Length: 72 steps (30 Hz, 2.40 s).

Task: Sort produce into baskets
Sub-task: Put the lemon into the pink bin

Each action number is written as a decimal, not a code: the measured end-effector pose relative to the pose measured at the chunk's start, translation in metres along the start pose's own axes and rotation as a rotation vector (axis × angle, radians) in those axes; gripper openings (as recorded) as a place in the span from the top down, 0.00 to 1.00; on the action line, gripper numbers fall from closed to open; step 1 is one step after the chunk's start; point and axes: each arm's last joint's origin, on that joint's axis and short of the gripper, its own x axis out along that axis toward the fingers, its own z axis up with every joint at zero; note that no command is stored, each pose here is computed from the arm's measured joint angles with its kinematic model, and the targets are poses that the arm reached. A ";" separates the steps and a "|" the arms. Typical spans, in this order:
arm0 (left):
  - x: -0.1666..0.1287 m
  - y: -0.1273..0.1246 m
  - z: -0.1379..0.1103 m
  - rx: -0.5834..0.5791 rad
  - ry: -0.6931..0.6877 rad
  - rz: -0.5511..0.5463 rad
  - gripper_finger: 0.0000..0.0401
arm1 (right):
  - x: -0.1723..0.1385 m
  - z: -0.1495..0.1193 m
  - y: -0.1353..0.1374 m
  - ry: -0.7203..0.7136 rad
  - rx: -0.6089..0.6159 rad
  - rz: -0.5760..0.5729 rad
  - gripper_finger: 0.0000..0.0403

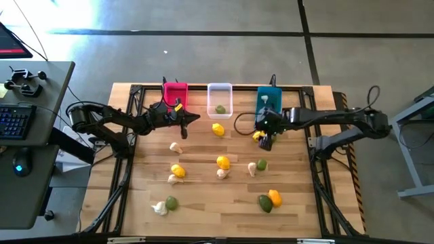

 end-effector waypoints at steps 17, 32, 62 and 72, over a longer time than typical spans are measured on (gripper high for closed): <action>0.000 -0.003 -0.008 -0.043 0.083 -0.025 1.00 | 0.053 0.020 0.001 0.378 -0.355 -0.036 0.25; -0.008 -0.008 -0.017 -0.054 0.100 -0.017 1.00 | 0.077 0.023 0.004 0.462 -0.354 0.003 0.51; -0.062 -0.011 0.004 -0.045 -0.293 0.049 1.00 | 0.110 0.131 0.029 -0.791 0.020 0.093 0.69; -0.079 -0.009 0.011 -0.017 -0.399 0.072 1.00 | 0.122 0.196 -0.004 -0.871 0.117 0.026 0.69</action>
